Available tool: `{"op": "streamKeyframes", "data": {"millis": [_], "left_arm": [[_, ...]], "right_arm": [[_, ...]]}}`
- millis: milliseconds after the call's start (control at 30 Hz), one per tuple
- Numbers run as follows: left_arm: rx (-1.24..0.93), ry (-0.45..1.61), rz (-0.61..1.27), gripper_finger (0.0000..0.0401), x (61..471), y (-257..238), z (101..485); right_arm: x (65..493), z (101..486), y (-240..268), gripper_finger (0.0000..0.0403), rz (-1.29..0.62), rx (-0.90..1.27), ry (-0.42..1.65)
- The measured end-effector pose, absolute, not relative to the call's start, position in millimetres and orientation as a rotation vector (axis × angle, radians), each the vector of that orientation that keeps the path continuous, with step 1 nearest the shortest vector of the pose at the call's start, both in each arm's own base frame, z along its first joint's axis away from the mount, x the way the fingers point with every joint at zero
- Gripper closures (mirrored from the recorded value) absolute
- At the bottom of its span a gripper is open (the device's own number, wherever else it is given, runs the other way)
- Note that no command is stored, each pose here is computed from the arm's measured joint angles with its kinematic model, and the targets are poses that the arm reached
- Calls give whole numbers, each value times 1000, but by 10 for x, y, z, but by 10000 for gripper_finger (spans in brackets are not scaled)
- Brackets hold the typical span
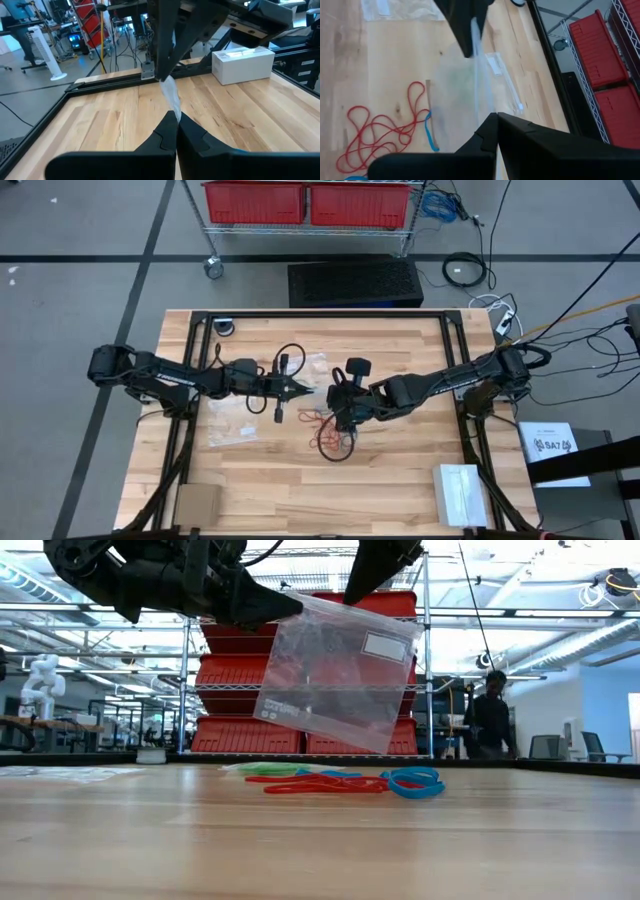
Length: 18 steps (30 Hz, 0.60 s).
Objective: Sort rubber bands
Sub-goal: Open the bottom right transparent zip bag
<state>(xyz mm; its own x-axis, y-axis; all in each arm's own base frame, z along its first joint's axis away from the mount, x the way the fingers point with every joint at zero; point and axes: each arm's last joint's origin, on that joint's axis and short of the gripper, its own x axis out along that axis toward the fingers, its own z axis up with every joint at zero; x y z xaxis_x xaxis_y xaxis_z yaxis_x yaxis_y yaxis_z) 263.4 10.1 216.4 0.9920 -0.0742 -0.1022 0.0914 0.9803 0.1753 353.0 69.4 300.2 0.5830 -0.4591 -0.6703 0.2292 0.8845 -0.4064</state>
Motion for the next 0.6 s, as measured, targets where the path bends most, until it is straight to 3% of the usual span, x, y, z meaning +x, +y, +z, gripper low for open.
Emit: {"op": "streamKeyframes", "data": {"millis": [600], "left_arm": [[180,97,-83,399,2634,101,2162]], "right_arm": [[3590,2911,651,403,-400,-274,894]]}}
